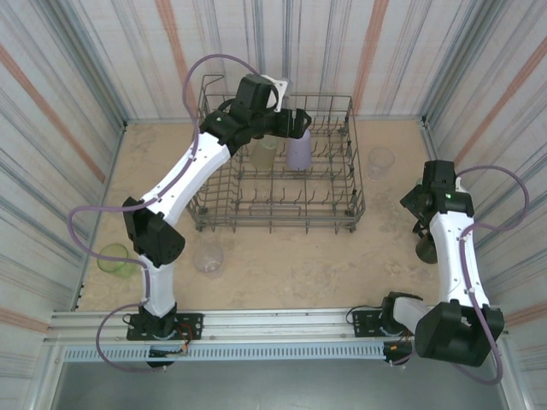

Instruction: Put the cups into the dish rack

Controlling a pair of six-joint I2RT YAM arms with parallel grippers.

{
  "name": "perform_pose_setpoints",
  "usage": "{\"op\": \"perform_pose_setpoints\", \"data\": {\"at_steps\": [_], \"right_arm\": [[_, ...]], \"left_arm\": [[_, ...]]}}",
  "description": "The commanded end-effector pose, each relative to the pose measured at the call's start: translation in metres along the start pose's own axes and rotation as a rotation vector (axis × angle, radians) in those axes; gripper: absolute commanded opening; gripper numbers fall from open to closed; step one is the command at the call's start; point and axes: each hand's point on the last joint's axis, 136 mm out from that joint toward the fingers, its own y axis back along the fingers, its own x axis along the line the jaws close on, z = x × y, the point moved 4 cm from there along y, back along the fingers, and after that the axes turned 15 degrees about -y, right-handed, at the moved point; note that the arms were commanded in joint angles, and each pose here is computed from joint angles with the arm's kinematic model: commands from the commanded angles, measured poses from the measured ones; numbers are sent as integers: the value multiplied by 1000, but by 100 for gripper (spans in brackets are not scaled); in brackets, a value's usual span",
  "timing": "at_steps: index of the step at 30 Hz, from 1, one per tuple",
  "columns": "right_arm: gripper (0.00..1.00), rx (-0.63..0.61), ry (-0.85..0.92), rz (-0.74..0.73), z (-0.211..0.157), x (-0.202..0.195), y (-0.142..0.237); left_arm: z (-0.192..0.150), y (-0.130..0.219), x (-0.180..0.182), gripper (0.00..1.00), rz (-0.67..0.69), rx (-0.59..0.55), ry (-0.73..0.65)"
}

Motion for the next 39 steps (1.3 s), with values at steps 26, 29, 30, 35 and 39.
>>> {"op": "perform_pose_setpoints", "data": {"at_steps": [26, 29, 30, 35, 39], "right_arm": [[74, 85, -238, -74, 7, -34, -73], [63, 88, -230, -97, 8, -37, -81], [58, 96, -220, -94, 8, -36, -83], [56, 115, -211, -139, 9, -39, -95], [56, 123, -196, -161, 10, -40, -100]], "left_arm": [[-18, 52, 11, 99, 33, 24, -5], [-20, 55, 12, 99, 32, 23, 0], [-21, 56, 13, 99, 29, 22, 5], [-22, 58, 16, 99, 24, 13, 16], [-23, 58, 18, 99, 25, 17, 17]]}}
